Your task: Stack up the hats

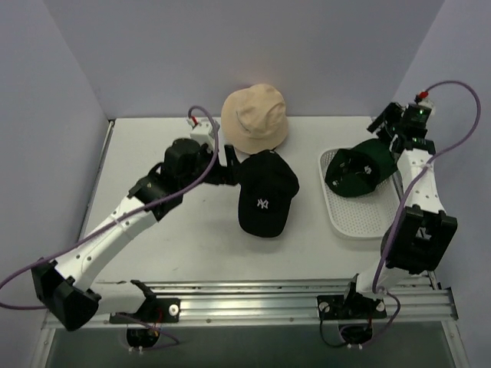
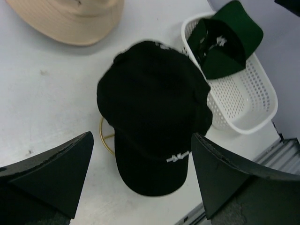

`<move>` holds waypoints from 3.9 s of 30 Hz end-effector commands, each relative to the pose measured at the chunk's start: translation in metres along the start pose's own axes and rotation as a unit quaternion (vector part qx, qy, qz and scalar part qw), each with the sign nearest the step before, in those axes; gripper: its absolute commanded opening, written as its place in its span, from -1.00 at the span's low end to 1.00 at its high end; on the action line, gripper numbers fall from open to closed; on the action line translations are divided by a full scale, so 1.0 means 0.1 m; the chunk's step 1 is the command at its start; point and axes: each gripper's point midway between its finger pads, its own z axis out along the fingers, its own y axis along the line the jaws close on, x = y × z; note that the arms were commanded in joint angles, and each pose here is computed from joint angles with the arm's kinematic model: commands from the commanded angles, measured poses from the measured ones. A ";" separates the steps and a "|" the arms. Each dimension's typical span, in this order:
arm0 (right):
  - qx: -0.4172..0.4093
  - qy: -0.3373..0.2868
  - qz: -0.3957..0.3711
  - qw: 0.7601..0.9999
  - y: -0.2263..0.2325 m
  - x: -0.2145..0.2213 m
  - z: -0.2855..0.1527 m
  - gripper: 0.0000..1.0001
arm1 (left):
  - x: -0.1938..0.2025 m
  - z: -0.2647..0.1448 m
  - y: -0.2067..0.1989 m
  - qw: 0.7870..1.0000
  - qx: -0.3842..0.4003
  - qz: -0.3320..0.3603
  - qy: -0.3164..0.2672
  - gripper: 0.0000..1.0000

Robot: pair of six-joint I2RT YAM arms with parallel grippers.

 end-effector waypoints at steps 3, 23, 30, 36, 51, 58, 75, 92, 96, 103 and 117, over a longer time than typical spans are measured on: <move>0.017 -0.033 0.054 0.998 -0.24 -0.01 -0.20 0.47 | 0.24 -0.19 -0.11 0.999 0.031 -0.005 -0.029 0.88; 0.098 -0.086 0.100 0.986 -0.95 -0.32 -0.10 0.57 | 0.73 -0.61 -0.05 0.994 0.034 0.051 -0.094 0.88; 0.103 -0.063 0.086 0.989 -1.06 -0.25 0.11 0.57 | 0.65 -0.73 -0.01 0.988 0.043 0.023 -0.144 0.88; 0.116 -0.032 0.079 0.990 -1.21 -0.05 0.25 0.54 | 0.60 -0.80 0.04 0.987 0.035 0.023 -0.157 0.88; 0.118 0.020 0.075 0.990 -1.48 0.31 0.47 0.47 | 0.63 -0.79 0.04 0.987 0.034 0.025 -0.155 0.88; 0.119 0.034 0.086 0.989 -1.52 0.45 0.56 0.35 | 0.61 -0.81 0.02 0.986 0.041 0.022 -0.159 0.88; 0.075 -0.016 0.081 0.994 -1.21 0.00 0.34 -1.00 | 0.56 -0.87 0.01 0.984 0.047 0.018 -0.170 0.88; 0.005 -0.250 -0.028 0.968 0.41 -1.33 -1.41 -1.00 | -0.20 -1.29 -0.57 0.987 0.093 -0.022 -0.132 0.92; -0.038 -0.337 -0.096 0.936 0.92 -1.44 -2.02 -1.00 | -0.50 -1.43 -0.76 0.987 0.104 -0.012 -0.124 0.92; -0.156 -0.419 -0.162 0.880 1.56 -1.27 -3.08 -1.00 | -0.99 -1.44 -1.18 0.984 0.137 -0.009 -0.113 0.92; -0.269 -0.415 -0.253 0.831 2.02 -1.06 -3.43 -1.00 | -1.68 -1.39 -1.96 0.957 0.245 -0.120 -0.100 0.94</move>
